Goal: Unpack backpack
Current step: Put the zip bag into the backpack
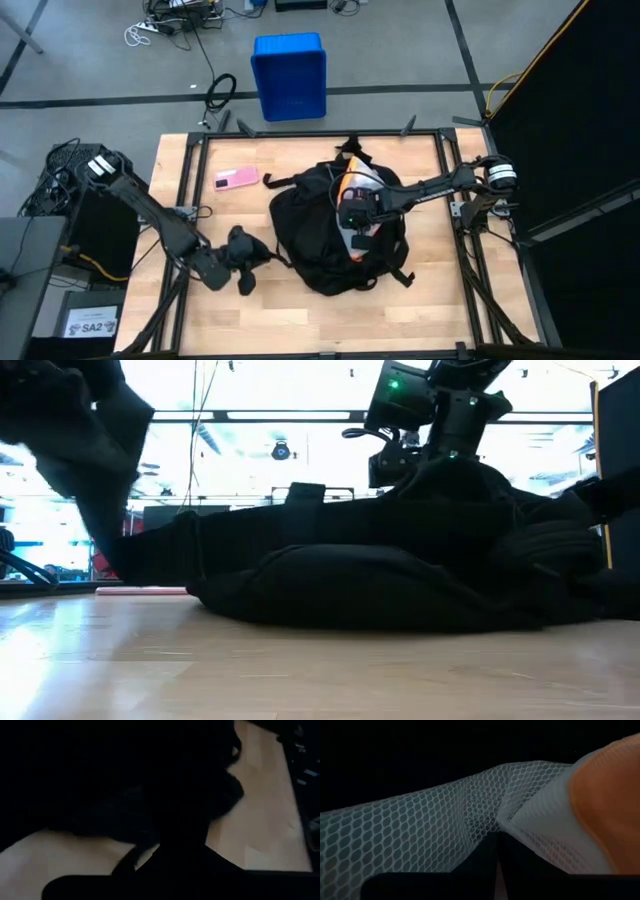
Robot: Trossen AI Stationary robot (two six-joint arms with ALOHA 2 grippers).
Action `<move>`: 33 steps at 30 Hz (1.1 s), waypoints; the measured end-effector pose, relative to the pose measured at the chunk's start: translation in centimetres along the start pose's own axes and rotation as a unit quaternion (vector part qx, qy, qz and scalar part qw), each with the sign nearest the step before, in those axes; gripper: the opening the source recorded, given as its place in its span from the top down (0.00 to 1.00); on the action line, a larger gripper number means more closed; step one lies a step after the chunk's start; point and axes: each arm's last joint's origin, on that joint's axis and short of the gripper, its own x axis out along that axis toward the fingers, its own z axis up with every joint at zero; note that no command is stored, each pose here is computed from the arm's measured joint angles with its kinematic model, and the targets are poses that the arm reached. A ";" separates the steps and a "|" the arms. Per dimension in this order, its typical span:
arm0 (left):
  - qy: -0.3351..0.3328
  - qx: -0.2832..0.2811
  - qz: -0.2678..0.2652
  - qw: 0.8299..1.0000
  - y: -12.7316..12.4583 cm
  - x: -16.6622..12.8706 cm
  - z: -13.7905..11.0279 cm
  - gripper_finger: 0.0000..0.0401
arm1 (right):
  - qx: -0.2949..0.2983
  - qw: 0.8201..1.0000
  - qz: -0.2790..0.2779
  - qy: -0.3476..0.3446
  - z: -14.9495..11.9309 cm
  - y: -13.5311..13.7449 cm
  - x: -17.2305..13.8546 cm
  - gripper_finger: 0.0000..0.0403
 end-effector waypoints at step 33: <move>0.007 0.095 0.004 0.995 2.4 10.5 10.3 0.50 | 0.000 1.000 0.020 -0.019 0.1 0.2 0.4 1.00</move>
